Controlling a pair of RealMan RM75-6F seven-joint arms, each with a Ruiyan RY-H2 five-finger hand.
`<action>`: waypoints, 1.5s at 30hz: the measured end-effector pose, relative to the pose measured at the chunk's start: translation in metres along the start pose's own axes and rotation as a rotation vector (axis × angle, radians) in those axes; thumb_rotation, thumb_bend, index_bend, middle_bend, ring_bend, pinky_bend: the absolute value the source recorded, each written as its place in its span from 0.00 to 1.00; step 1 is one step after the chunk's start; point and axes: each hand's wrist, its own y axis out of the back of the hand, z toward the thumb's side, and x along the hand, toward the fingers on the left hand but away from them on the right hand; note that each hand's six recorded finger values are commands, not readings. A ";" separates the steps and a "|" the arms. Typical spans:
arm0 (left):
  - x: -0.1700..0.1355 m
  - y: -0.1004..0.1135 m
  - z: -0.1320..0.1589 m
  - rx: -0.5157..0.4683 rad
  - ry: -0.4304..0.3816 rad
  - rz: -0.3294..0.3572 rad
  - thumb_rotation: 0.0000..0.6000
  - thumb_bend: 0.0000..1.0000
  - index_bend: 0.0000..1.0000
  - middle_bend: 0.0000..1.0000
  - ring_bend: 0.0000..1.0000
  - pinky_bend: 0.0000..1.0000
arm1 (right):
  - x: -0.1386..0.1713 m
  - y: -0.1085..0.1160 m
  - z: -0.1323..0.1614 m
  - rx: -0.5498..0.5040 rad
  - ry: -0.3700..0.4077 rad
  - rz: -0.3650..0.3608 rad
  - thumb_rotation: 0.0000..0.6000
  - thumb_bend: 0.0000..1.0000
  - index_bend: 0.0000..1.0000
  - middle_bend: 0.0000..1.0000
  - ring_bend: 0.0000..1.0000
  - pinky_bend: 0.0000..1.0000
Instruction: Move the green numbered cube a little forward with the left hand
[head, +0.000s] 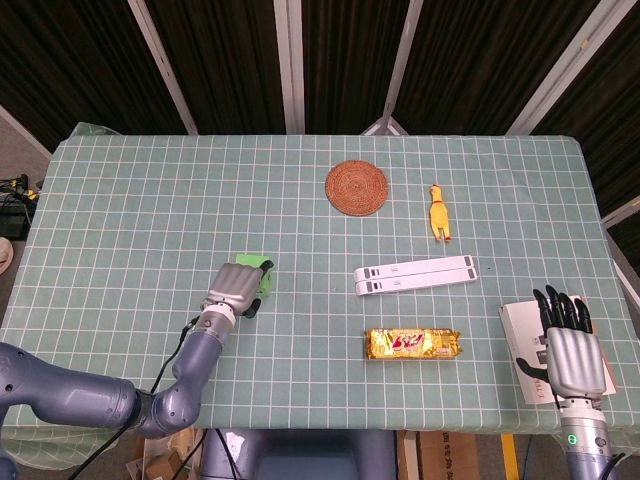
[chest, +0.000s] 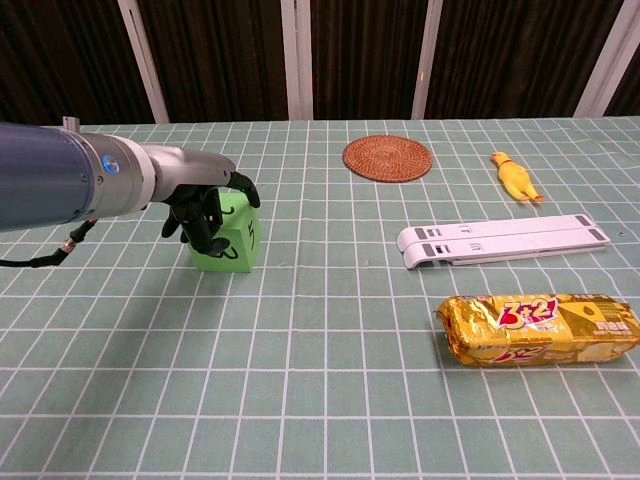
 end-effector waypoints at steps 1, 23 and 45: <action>0.000 0.002 0.000 -0.002 0.001 0.005 1.00 0.56 0.15 0.69 0.60 0.63 | 0.000 0.000 0.000 0.000 -0.001 0.000 1.00 0.07 0.05 0.00 0.00 0.00; -0.133 0.099 -0.069 -0.050 -0.197 0.715 1.00 0.34 0.21 0.23 0.11 0.28 | 0.002 -0.005 0.008 0.021 0.020 0.010 1.00 0.07 0.05 0.00 0.00 0.00; -0.232 -0.023 -0.256 -0.199 0.177 0.676 1.00 0.32 0.19 0.20 0.09 0.22 | 0.007 0.025 0.010 -0.072 0.138 -0.136 1.00 0.07 0.05 0.00 0.00 0.00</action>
